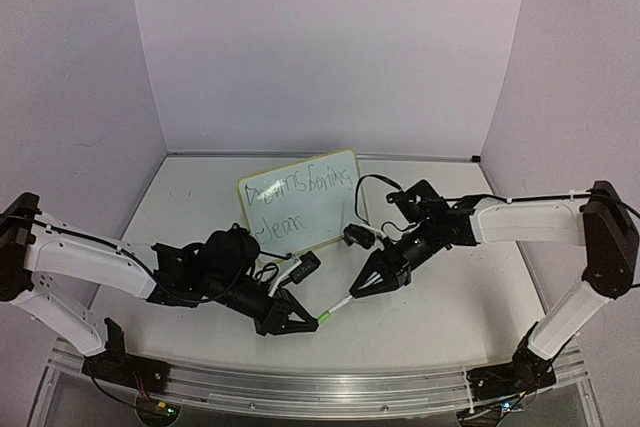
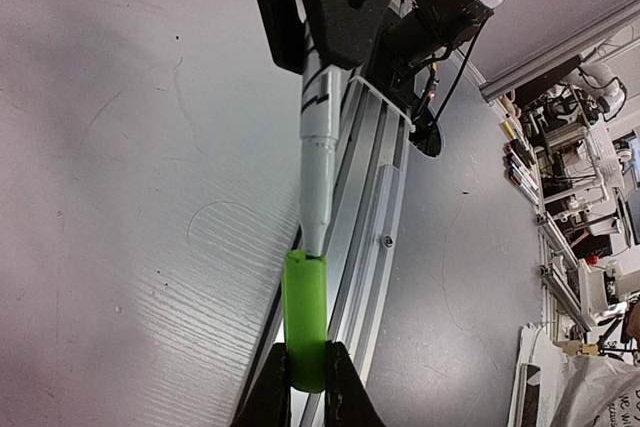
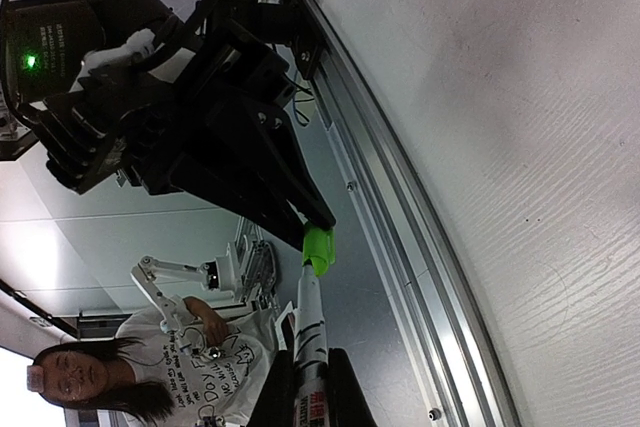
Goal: Write a sentence on the whiteboard
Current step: Insert the pen cap into the whiteboard marker.
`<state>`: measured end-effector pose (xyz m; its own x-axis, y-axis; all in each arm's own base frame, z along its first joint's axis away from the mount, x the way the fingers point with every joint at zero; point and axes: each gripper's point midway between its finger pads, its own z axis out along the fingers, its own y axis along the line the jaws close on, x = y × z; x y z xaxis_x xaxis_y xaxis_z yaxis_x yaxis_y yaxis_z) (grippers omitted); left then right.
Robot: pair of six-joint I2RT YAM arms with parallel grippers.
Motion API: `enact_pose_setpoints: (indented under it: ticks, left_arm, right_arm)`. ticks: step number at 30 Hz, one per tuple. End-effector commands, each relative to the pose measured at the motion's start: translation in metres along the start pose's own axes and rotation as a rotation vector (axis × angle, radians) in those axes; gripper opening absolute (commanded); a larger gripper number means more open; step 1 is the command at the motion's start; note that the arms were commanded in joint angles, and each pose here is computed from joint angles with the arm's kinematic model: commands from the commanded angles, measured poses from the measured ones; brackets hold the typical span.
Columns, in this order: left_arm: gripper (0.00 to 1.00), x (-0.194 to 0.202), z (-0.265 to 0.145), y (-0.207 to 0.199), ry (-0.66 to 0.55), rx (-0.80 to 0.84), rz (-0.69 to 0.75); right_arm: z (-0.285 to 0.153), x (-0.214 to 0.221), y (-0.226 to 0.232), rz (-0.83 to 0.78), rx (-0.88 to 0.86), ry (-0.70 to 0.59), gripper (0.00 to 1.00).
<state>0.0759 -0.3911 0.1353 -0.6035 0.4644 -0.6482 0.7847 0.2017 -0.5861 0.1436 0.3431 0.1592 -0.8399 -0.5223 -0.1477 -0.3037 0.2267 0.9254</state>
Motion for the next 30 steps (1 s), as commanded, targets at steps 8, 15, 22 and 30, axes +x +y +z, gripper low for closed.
enact_pose_setpoints:
  ticks: [8, 15, 22, 30]
  left_arm:
    - [0.0, -0.019, -0.003, -0.011, -0.047, 0.014, 0.048]
    - [0.0, -0.023, -0.005, -0.013, -0.055, 0.01, 0.056]
    - [0.0, -0.028, -0.006, -0.017, -0.061, 0.02, 0.068]
    - [0.0, -0.041, -0.011, -0.032, -0.076, 0.059, 0.098]
  right_arm:
    - [0.014, -0.005, 0.007, -0.046, -0.018, 0.039, 0.0]
    - [0.019, -0.006, 0.013, -0.063, -0.021, 0.044, 0.0]
    - [0.027, -0.005, 0.017, -0.076, -0.03, 0.068, 0.0]
    - [0.037, -0.003, 0.024, -0.099, -0.043, 0.095, 0.0]
